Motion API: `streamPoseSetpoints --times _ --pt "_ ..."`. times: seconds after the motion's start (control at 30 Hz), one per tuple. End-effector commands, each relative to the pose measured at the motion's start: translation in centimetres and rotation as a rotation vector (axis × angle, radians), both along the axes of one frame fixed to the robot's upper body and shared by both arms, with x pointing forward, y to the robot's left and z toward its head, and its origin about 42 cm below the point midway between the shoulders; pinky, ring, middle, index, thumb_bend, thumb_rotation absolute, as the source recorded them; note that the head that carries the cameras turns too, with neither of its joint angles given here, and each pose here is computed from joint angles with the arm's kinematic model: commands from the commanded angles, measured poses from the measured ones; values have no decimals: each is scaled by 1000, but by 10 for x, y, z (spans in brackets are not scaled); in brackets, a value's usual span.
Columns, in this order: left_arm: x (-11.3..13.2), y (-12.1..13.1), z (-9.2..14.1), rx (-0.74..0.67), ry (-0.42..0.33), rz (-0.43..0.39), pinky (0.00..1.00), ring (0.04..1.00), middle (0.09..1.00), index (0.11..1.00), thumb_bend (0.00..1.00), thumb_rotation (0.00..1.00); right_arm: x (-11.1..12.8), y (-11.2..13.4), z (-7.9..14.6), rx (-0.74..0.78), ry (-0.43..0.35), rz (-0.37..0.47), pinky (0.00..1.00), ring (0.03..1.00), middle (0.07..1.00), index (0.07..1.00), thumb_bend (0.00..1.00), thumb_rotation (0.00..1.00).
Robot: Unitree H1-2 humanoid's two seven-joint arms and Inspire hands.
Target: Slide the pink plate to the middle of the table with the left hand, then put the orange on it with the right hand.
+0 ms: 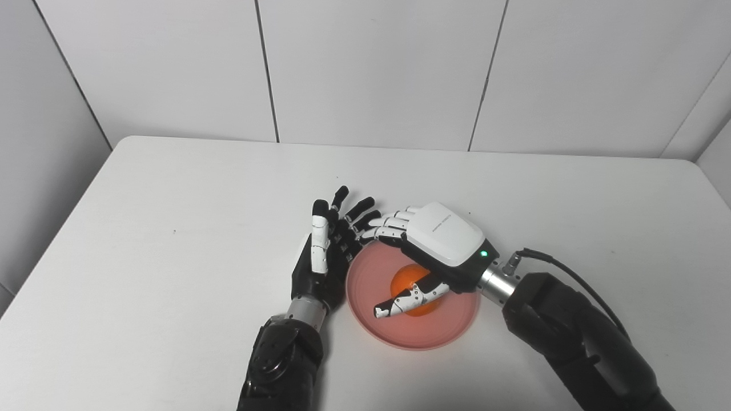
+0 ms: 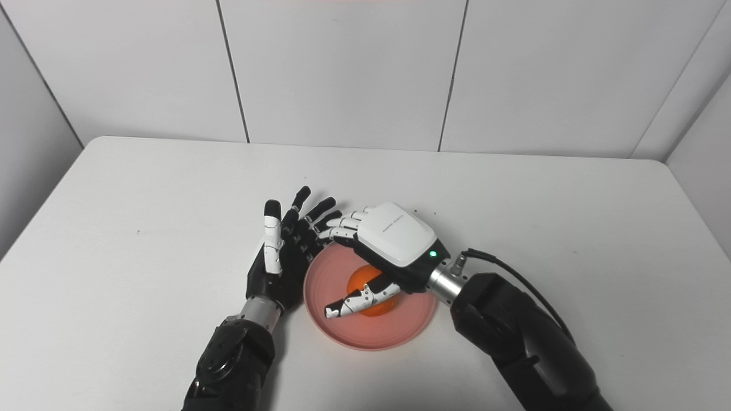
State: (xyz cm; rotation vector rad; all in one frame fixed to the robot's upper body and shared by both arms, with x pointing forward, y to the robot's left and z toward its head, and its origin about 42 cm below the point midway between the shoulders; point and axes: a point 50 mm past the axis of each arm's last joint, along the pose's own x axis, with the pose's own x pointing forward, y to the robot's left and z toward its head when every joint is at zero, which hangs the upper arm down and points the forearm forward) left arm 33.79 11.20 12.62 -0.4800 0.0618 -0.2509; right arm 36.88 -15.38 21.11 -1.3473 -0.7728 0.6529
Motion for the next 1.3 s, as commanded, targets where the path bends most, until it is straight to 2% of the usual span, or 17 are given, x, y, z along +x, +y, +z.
streamPoseSetpoints --times 0.0,0.27,0.37,0.53,0.6,0.8,0.97,1.07,1.1,1.27 --pt "-11 -6 -21 -4 126 0 763 819 833 977 973 922 7 1 26 45 -113 37 996 994 941 773 920 1000" --pt "-12 -4 -21 -7 116 -10 805 805 848 987 957 935 8 -1 37 142 -163 15 1000 1000 980 802 834 1000" --pt "-12 -4 -21 1 121 -6 795 818 838 980 962 930 10 -2 43 215 -181 2 1000 1000 973 799 807 999" --pt "-12 -3 -21 7 114 -3 858 854 847 990 972 940 13 -5 56 296 -204 0 1000 983 949 828 771 1000" --pt "-13 -3 -21 4 115 2 852 854 849 990 976 936 14 -8 61 319 -213 0 1000 978 947 833 773 1000" --pt "-12 -1 -18 -4 122 12 856 858 870 997 995 931 17 -15 61 359 -231 -39 962 927 909 832 762 1000" --pt "-11 1 -19 -4 111 14 859 855 878 1000 994 933 20 -27 49 510 -143 -93 918 895 877 799 789 1000" --pt "-10 3 -18 9 97 26 854 855 881 1000 989 940 18 -35 31 704 18 -171 902 873 870 807 795 989" --pt "-9 4 -17 10 91 30 873 862 879 996 987 936 17 -37 27 750 63 -192 902 892 882 831 792 996" --pt "-9 11 -16 41 24 74 892 876 882 975 978 909 7 -42 4 991 255 -283 863 897 890 860 751 1000"
